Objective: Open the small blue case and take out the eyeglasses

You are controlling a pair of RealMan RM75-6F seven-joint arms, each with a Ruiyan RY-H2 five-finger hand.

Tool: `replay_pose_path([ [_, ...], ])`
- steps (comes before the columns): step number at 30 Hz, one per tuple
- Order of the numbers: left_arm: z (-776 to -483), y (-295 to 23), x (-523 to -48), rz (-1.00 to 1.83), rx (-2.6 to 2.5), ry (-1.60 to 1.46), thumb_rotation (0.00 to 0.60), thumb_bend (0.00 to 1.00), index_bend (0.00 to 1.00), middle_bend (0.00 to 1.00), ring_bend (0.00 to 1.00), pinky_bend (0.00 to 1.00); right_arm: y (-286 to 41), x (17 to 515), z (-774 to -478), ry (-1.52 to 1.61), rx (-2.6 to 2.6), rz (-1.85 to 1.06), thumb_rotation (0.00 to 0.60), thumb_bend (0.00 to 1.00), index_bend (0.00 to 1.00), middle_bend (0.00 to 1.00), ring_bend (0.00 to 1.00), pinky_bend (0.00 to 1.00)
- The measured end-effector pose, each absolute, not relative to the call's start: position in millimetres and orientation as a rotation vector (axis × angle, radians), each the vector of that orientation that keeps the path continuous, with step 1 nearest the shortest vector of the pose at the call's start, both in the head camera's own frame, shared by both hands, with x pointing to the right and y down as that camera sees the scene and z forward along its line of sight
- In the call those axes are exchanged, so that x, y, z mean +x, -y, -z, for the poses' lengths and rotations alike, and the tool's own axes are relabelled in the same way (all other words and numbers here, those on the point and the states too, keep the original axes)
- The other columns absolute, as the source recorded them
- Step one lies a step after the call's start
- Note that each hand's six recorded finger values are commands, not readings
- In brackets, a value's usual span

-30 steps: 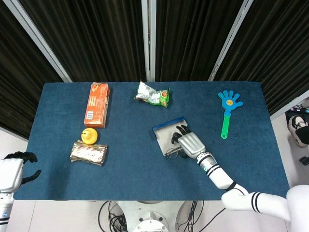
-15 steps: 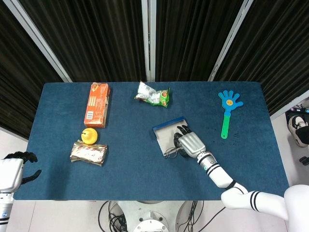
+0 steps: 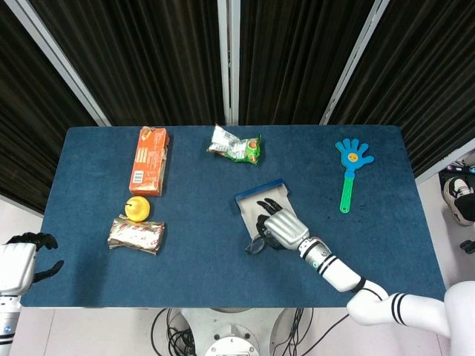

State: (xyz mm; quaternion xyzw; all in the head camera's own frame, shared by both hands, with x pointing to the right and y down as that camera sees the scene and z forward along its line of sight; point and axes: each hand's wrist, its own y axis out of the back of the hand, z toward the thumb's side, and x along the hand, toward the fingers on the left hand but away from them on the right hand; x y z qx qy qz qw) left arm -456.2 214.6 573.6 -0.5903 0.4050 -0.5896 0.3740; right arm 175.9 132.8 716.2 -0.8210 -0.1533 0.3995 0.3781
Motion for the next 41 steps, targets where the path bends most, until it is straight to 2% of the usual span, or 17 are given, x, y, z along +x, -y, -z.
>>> replay_pose_path([
  [6,-573,-215,-457,1.511,-1.511,-1.040,0.600,0.17,0.52,0.51,0.41,0.45,-146,137,-707,0.251,-2.157,-0.871,0.600,0.47,0.68,0.33,0.03,0.00],
  [9,-573,-215,-457,1.510,-1.512,-1.041,0.600,0.17,0.52,0.51,0.41,0.45,-153,121,-711,0.198,-2.164,-0.848,0.600,0.45,0.46,0.26,0.01,0.00],
  [11,-573,-215,-457,1.510,-1.513,-1.042,0.600,0.17,0.52,0.51,0.41,0.45,-156,115,-714,0.167,-2.147,-0.848,0.600,0.45,0.25,0.19,0.00,0.00],
  [13,-573,-215,-457,1.508,-1.515,-1.042,0.600,0.17,0.52,0.51,0.41,0.45,-159,112,-717,0.140,-2.125,-0.854,0.600,0.45,0.09,0.13,0.00,0.00],
  [15,-573,-215,-457,1.507,-1.516,-1.043,0.600,0.17,0.52,0.51,0.41,0.45,-160,111,-717,0.133,-2.113,-0.863,0.600,0.45,0.02,0.09,0.00,0.00],
  [20,-573,-215,-457,1.505,-1.519,-1.043,0.600,0.17,0.52,0.51,0.41,0.45,-152,128,-705,0.226,-2.090,-0.886,0.600,0.44,0.00,0.09,0.00,0.00],
  [23,-574,-215,-457,1.504,-1.520,-1.042,0.600,0.17,0.52,0.51,0.41,0.45,-140,154,-692,0.344,-2.045,-0.914,0.600,0.44,0.00,0.09,0.00,0.00],
  [30,-573,-215,-456,1.505,-1.520,-1.042,0.600,0.17,0.52,0.51,0.41,0.45,-123,264,-643,0.668,-1.833,-1.083,0.600,0.42,0.00,0.10,0.00,0.00],
  [35,-573,-215,-456,1.507,-1.516,-1.042,0.600,0.17,0.52,0.51,0.41,0.45,-139,352,-600,0.851,-1.670,-1.247,0.600,0.39,0.00,0.10,0.00,0.00],
  [41,-573,-215,-456,1.508,-1.512,-1.041,0.600,0.17,0.52,0.51,0.41,0.45,-175,407,-570,1.008,-1.626,-1.352,0.600,0.39,0.00,0.10,0.00,0.00],
])
